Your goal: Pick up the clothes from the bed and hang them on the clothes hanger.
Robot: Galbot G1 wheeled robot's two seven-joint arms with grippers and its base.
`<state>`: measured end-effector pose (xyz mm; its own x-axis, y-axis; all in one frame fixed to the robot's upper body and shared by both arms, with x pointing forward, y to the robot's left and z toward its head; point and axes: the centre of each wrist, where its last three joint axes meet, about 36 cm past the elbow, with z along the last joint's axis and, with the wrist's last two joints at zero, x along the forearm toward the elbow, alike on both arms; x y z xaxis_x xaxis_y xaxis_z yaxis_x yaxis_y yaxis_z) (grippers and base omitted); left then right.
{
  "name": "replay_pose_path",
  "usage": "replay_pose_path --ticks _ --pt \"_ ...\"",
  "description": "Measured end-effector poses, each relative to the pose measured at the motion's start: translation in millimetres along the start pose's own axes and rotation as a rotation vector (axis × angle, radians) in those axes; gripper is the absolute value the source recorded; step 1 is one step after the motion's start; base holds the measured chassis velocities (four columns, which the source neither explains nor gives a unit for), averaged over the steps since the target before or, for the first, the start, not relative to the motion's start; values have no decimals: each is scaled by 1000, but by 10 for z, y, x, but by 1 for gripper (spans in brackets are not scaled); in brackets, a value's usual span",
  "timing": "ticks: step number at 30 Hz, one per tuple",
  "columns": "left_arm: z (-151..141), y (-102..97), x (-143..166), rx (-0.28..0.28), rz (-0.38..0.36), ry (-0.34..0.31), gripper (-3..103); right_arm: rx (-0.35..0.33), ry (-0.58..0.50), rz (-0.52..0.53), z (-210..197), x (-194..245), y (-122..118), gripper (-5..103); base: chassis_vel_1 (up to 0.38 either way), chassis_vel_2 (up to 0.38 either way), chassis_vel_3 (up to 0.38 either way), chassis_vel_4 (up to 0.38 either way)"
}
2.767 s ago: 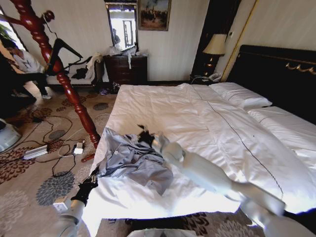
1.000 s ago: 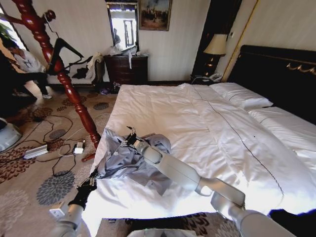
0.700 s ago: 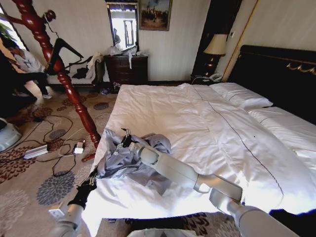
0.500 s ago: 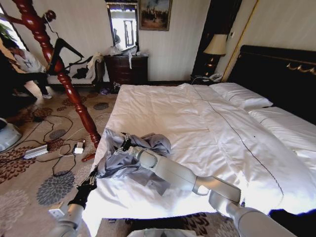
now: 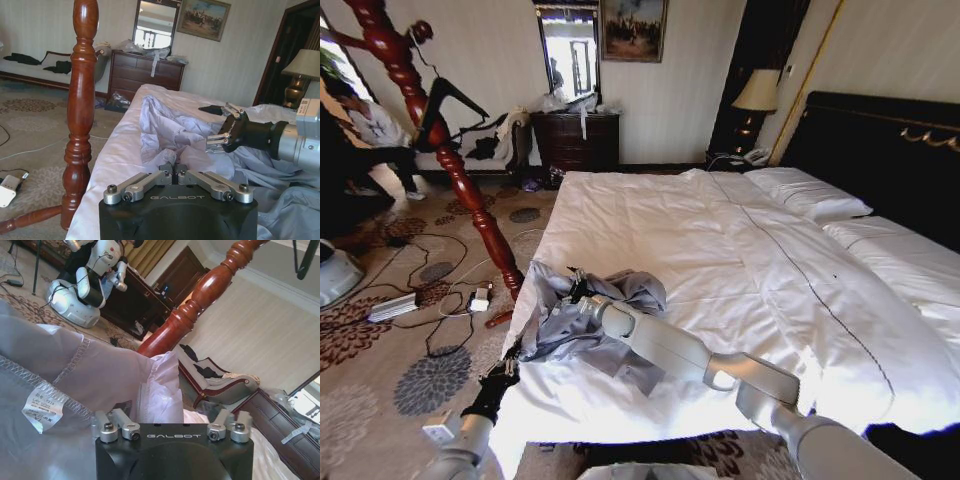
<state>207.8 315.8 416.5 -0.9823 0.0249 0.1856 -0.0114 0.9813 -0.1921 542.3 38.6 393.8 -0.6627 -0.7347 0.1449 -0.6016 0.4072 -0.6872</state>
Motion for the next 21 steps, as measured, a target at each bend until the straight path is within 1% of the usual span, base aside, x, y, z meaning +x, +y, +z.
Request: replay_pose_path --ticks 1,5,7,11,12,14,15,17,18,19,20,21 --pt "0 0 0 0 0 0 0 0 0 0 0 0 0 81 0 0 0 0" --pt "10 4 5 4 0 -1 0 -21 5 -4 -7 -27 12 59 0 0 0 0" --pt "12 12 4 5 -1 0 0 -21 6 -5 -6 -33 3 59 0 0 0 0" --pt "0 44 -8 8 -8 -5 0 -14 8 -6 6 -57 -44 37 0 0 0 0" --pt "0 44 -8 8 -8 -5 0 -14 8 -6 6 -57 -44 37 0 0 0 0" --pt "-7 54 -9 9 -10 -6 0 -29 11 -11 10 -57 -38 26 0 0 0 0" --pt "-6 57 -9 9 -11 -6 0 -33 11 -12 10 -56 -36 26 0 0 0 0" --pt "1 63 -6 10 -13 -4 0 -42 12 -14 9 -54 -35 15 0 0 0 0" --pt "1 63 -6 10 -13 -4 0 -42 12 -14 9 -54 -35 15 0 0 0 0" --pt "4 66 -6 10 -13 -3 0 -45 12 -13 9 -54 -37 10 0 0 0 0" --pt "5 66 -6 10 -13 -3 0 -46 12 -12 8 -54 -38 10 0 0 0 0" --pt "5 66 -7 10 -13 -3 0 -49 12 -11 7 -52 -43 5 0 0 0 0"
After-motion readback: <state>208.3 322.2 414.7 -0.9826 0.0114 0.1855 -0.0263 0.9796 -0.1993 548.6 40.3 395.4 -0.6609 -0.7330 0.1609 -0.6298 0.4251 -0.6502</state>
